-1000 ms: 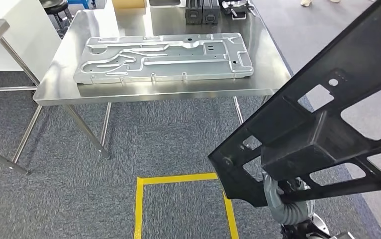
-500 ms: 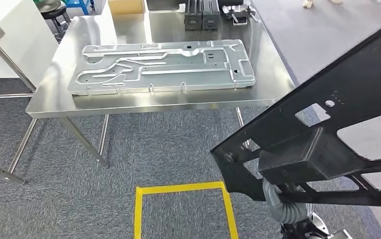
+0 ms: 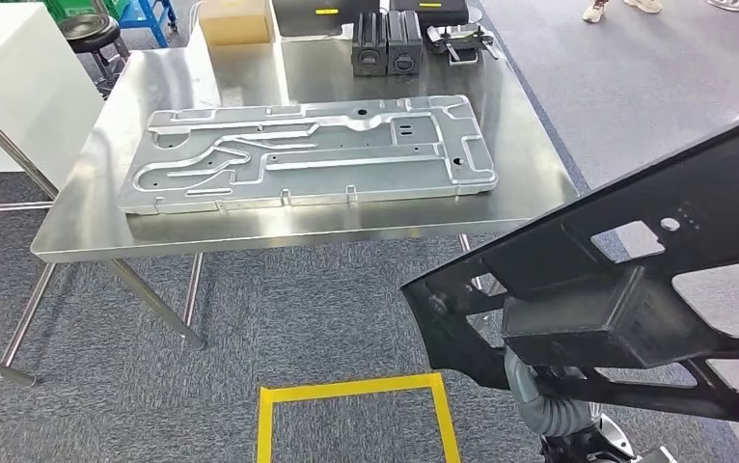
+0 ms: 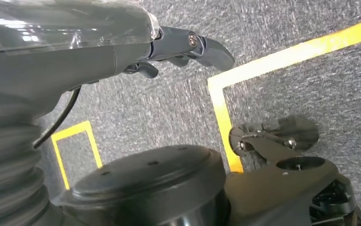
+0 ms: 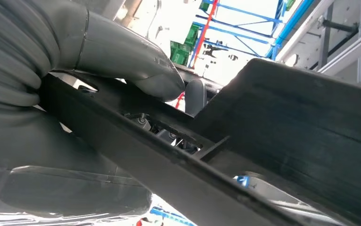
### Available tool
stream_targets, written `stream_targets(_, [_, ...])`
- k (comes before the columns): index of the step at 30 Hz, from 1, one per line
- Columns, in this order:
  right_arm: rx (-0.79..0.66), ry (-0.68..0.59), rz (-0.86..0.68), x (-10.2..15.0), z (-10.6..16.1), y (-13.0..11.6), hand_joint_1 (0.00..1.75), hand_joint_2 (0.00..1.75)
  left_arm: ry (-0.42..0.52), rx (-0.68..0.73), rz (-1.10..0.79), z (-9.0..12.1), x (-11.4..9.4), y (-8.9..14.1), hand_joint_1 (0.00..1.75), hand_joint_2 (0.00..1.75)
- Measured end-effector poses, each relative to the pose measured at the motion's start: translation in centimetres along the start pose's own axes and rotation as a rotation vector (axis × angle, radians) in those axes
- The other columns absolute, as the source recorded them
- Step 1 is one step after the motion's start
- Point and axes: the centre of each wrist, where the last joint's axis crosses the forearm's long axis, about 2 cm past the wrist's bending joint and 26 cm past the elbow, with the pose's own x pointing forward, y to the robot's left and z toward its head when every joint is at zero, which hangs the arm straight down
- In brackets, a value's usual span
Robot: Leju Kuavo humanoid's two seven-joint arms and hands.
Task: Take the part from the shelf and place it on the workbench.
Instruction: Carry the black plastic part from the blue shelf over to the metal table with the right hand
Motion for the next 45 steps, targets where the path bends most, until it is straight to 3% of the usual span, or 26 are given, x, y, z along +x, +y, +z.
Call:
stream_targets(29, [0.038,0.014,0.047,0.1,-0.5,-0.1,1.75,1.75,-0.002,-0.020,-0.005,0.0,0.2,-0.2,0.00,1.75])
stream_targets(34, [0.096,-0.047,0.153,-0.7,-3.9,-2.0,1.75,1.75,-0.013,-0.026,-0.021,0.0,0.5,-0.3,0.00,1.75])
stream_targets(40, [0.118,-0.046,0.208,-1.4,-5.0,-3.1,1.75,1.75,-0.010,-0.035,-0.030,0.1,0.1,-0.5,0.00,1.75])
stream_targets(42, [0.135,-0.056,0.327,-2.2,-7.5,-4.4,1.75,1.75,-0.023,-0.046,-0.044,0.1,0.2,-0.6,0.00,1.75])
stream_targets(45, [0.147,-0.095,0.704,-4.5,-15.9,-8.0,1.75,1.75,-0.057,-0.050,-0.068,0.0,1.1,-0.3,0.00,1.75])
